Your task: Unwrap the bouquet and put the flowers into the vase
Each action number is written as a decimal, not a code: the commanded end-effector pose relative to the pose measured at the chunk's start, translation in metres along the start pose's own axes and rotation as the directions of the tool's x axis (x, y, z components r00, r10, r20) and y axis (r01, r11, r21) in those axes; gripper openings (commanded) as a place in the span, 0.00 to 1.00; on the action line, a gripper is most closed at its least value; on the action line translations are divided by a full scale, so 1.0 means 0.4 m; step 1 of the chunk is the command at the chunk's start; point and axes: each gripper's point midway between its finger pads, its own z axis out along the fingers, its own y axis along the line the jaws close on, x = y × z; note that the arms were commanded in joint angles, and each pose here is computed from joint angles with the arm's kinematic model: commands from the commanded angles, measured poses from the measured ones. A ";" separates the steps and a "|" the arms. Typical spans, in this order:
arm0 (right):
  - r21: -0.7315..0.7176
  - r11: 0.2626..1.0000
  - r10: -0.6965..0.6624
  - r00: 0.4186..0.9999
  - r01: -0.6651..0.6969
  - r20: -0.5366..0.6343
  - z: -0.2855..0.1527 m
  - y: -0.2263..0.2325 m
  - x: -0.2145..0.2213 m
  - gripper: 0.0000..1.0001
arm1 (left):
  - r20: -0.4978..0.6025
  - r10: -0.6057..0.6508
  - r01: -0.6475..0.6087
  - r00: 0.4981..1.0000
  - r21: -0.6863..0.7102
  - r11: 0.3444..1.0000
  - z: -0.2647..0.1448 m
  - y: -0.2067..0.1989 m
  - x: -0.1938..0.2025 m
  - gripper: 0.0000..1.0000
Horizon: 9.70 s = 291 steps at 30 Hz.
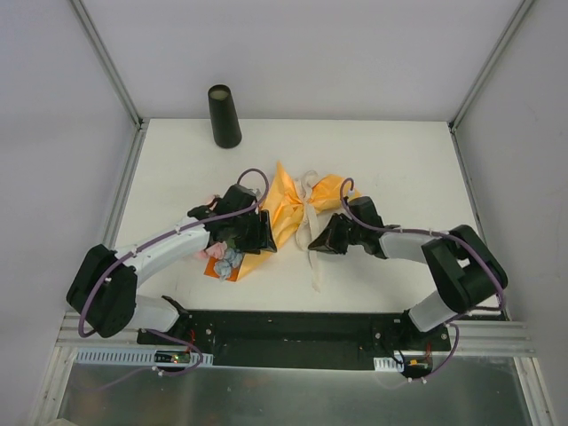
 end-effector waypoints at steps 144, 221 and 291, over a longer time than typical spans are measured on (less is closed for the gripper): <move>0.564 0.734 -0.526 0.842 0.378 0.119 -0.070 0.097 -0.290 0.45 | 0.292 0.427 -0.321 0.856 -0.348 0.881 -0.312 0.104 -0.109 0.99; 0.318 0.944 -0.215 0.902 0.093 0.375 -0.131 0.001 -0.128 0.45 | 0.032 0.308 -0.308 0.951 0.001 0.951 0.031 -0.070 -0.141 0.66; 0.430 0.902 -0.328 0.713 0.041 0.619 -0.386 0.181 -0.717 0.07 | 0.063 0.054 -0.046 0.997 -0.114 0.992 -0.003 0.025 -0.086 0.06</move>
